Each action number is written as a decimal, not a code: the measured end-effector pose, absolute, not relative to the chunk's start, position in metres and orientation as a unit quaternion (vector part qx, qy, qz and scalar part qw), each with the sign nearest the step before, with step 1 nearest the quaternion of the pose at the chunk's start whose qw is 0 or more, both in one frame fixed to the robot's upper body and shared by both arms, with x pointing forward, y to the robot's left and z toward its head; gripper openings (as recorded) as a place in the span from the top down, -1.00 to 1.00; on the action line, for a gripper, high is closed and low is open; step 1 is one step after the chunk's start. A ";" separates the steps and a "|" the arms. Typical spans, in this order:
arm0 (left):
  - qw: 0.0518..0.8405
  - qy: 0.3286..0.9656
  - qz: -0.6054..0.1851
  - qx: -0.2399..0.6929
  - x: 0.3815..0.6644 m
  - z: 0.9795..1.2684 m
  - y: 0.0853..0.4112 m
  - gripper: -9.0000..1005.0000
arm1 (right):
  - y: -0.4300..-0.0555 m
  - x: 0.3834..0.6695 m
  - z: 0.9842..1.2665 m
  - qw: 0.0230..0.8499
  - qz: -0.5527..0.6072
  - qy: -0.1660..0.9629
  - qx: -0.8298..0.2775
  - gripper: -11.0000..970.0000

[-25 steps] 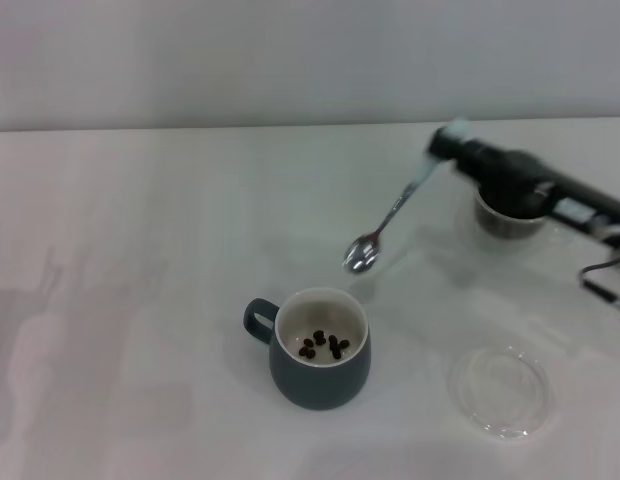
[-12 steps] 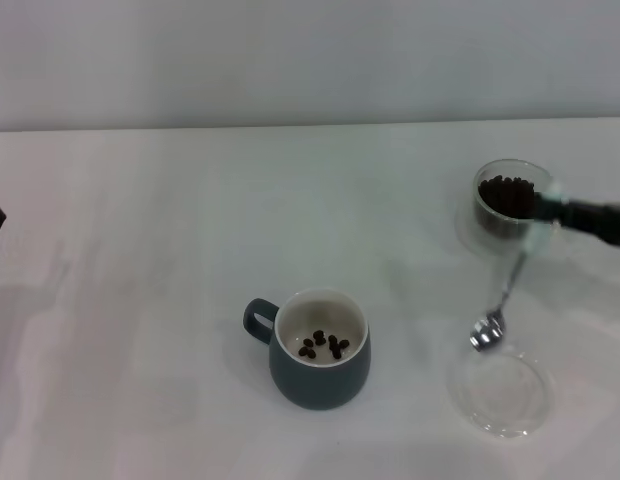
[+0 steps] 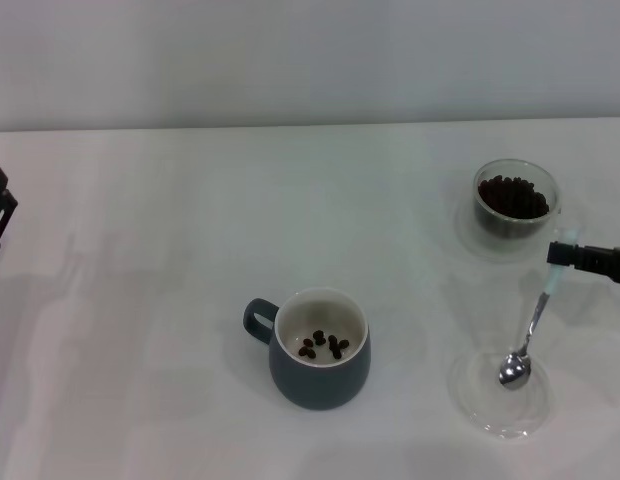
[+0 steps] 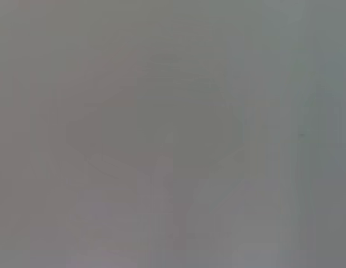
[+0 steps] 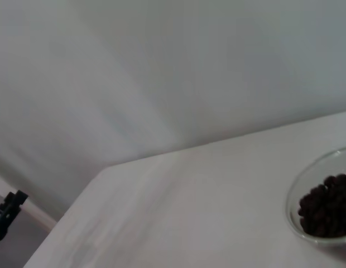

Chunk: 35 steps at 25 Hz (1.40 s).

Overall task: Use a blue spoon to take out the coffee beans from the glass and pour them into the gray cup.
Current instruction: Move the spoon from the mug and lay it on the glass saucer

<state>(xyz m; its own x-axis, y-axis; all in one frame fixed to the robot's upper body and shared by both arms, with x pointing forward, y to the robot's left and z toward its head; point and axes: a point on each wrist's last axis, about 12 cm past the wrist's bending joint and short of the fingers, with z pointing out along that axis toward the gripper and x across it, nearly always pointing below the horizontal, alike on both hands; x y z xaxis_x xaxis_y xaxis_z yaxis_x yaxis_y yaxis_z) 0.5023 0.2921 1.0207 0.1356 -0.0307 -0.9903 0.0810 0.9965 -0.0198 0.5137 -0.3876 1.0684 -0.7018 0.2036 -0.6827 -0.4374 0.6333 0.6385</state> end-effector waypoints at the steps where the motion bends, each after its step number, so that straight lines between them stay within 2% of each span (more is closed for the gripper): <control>1: 0.754 0.656 -0.038 0.020 0.503 1.021 0.292 -0.76 | -0.388 0.513 1.067 0.378 0.423 0.821 -0.066 0.63; 11: 0.758 0.650 -0.044 0.026 0.510 1.025 0.287 -0.76 | -0.370 0.499 1.045 0.360 0.442 0.821 -0.018 0.62; 23: 0.761 0.646 -0.044 0.034 0.516 1.029 0.287 -0.76 | -0.368 0.484 1.033 0.343 0.451 0.824 0.023 0.62; 35: 0.762 0.646 -0.043 0.034 0.516 1.029 0.288 -0.76 | -0.365 0.485 1.023 0.336 0.432 0.836 0.043 0.62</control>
